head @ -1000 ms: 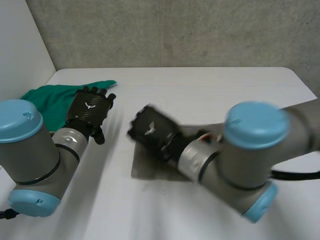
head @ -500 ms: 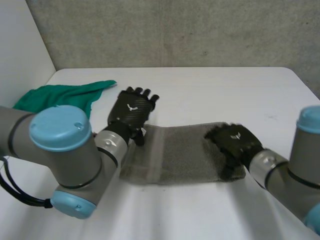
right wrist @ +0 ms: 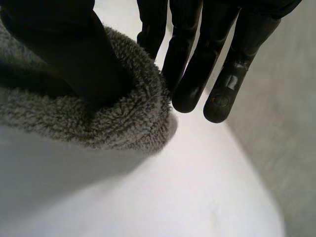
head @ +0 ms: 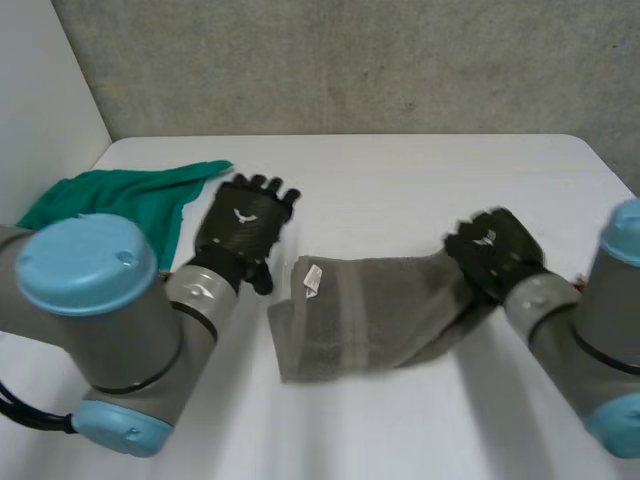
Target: Fold the laundry.
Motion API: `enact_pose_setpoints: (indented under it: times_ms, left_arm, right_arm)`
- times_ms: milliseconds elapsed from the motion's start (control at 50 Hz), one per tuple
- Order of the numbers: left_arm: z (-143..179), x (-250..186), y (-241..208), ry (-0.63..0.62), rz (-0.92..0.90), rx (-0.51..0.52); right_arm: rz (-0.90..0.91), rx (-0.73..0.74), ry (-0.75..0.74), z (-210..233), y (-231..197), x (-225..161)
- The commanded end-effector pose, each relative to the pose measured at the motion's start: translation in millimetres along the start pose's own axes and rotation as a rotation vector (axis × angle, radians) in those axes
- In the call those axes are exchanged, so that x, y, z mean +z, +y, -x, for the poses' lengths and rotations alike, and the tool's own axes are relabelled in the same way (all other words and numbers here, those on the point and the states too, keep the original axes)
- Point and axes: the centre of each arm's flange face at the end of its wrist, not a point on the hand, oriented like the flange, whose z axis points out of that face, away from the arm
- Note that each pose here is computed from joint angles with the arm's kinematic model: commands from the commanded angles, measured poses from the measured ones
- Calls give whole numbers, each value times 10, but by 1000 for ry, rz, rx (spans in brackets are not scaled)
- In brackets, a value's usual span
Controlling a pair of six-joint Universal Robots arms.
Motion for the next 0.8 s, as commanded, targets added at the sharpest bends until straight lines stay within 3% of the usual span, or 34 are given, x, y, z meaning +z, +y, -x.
enact_pose_setpoints:
  times_ms: [20,120,220,300,320,400,480,600,800]
  left_arm:
    - [317,-64,-35,-100,6,-10]
    - [341,-69,-8,-107,15,-14]
    - [326,-66,12,-102,19,-15]
    - [315,-40,-25,-99,1,-16]
    - [317,-34,-40,-101,-4,-17]
    - [284,-5,-170,-92,-52,-43]
    - [69,4,-263,-30,-85,-99]
    - [-279,79,-155,62,-46,-171]
    - [-563,142,456,145,232,-135]
  right_arm:
    - [-268,-260,-147,776,-792,-160]
    - [-366,-351,-304,1303,-874,-287]
    - [-345,-284,-382,1430,-793,-300]
    - [-317,-24,-372,1262,-879,-274]
    - [-287,111,-331,1029,-885,-189]
    - [-212,404,-195,377,-736,13]
    - [-137,555,-165,162,-579,35]
    - [-34,575,-203,254,-447,88]
    - [105,587,-255,523,-139,404]
